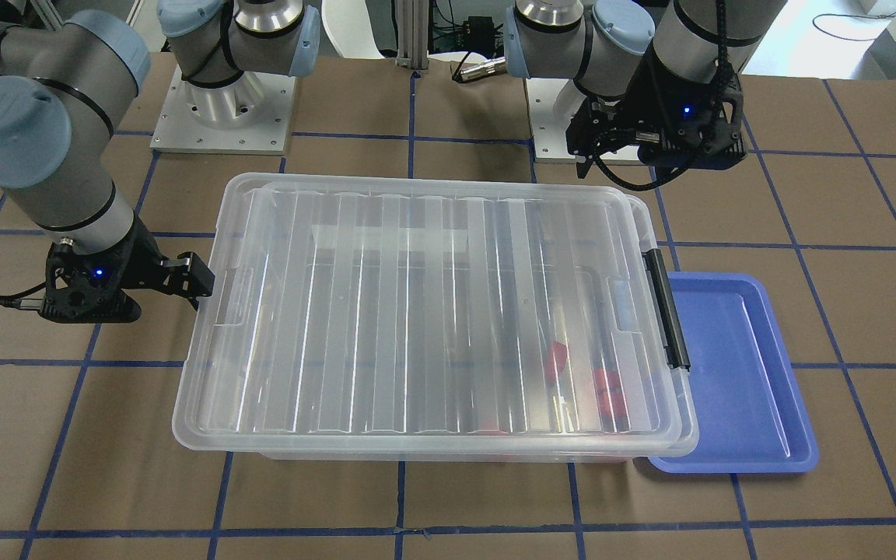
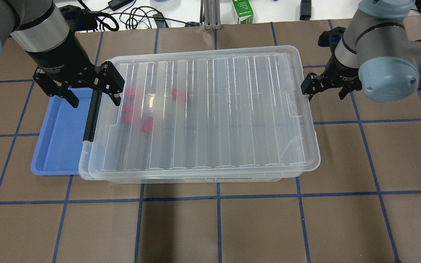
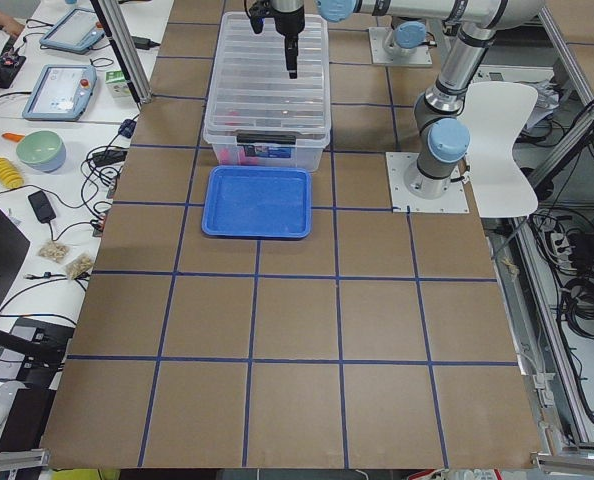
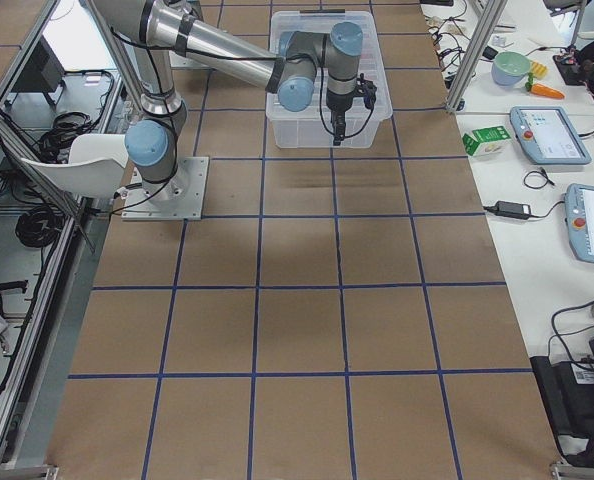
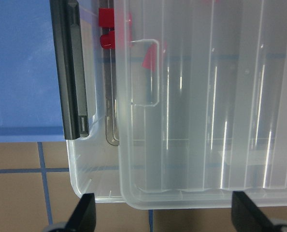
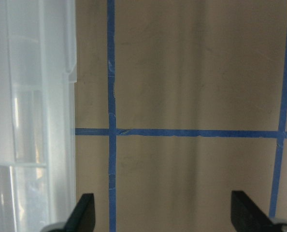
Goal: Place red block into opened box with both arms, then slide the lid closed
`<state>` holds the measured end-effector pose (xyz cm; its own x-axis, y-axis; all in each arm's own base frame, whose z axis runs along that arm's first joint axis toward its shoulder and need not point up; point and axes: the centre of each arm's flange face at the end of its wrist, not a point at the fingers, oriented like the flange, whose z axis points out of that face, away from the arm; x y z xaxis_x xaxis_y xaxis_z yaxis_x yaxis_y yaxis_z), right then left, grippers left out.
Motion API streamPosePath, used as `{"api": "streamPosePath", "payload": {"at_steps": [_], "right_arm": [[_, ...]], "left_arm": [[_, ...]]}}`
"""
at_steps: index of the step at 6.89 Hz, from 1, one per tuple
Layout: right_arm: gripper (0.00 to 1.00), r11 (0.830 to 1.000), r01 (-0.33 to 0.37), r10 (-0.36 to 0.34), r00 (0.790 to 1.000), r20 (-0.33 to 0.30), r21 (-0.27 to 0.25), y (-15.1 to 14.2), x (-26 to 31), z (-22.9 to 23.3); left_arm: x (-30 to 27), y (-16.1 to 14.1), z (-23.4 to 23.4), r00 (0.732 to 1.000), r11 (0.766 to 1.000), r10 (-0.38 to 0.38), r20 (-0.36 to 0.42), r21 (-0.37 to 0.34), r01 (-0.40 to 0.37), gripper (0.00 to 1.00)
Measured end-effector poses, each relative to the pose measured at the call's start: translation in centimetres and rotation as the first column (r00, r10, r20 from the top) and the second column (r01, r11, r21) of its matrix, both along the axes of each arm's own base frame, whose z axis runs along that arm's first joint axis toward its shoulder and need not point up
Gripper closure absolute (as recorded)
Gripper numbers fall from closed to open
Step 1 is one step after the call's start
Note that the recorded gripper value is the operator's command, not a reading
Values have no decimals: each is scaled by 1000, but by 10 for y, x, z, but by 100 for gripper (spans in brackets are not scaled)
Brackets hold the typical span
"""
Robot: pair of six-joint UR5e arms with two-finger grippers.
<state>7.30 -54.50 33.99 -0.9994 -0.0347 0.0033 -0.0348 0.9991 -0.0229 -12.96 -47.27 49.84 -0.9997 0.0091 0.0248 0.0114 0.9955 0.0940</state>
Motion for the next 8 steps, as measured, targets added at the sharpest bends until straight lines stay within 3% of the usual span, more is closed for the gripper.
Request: {"api": "streamPosePath", "payload": {"at_steps": [3, 5, 8], "right_arm": [[0, 999, -15, 15, 1000, -7, -28, -6, 0, 10], [0, 999, -20, 19, 1000, -19, -35, -6, -6, 65], [0, 1000, -8, 8, 1000, -15, -3, 28, -1, 166]], "left_arm": [[1, -1, -2, 1000, 1000, 1, 2, 1, -1, 0], [1, -1, -3, 1000, 1000, 1, 0, 3, -1, 0], [1, 0, -3, 1000, 1000, 0, 0, 1, 0, 0]]}}
